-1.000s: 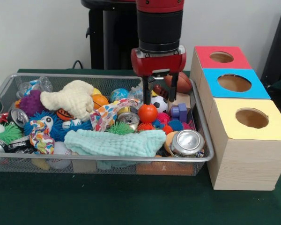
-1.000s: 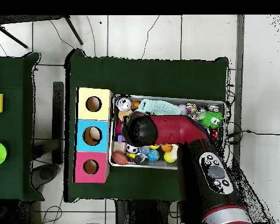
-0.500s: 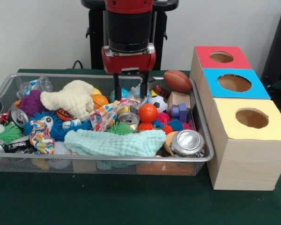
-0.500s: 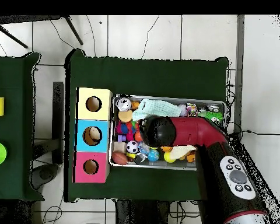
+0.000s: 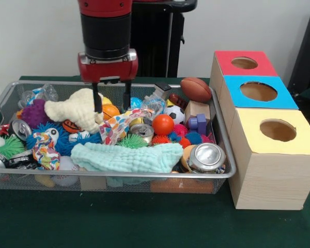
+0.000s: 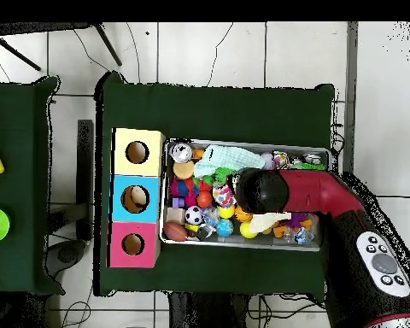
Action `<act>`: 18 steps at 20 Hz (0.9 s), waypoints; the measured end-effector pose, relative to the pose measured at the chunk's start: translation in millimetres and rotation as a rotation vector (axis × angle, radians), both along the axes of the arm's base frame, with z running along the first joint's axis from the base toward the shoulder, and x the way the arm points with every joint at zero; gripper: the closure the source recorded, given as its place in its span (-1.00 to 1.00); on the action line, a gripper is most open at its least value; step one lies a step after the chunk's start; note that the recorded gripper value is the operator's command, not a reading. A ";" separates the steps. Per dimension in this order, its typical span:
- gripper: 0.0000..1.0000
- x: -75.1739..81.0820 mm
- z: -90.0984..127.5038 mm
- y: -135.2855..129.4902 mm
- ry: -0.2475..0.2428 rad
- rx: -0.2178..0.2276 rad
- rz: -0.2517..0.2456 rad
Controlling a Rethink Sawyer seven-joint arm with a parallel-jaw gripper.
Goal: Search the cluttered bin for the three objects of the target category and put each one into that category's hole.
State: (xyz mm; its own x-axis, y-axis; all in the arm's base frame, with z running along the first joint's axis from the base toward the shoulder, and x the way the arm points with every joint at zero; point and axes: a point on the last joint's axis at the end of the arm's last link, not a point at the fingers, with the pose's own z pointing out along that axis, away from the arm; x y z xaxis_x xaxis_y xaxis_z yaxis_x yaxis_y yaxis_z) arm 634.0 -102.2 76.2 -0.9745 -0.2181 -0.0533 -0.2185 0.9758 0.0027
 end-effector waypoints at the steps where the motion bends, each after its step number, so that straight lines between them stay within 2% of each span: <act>1: -1.00 0.8 -0.6 -2.9 -0.001 -0.001 0.002; 6: -1.00 5.8 -5.7 -25.5 -0.012 -0.012 0.032; 18: -1.00 16.1 -13.0 -68.5 -0.046 -0.026 0.173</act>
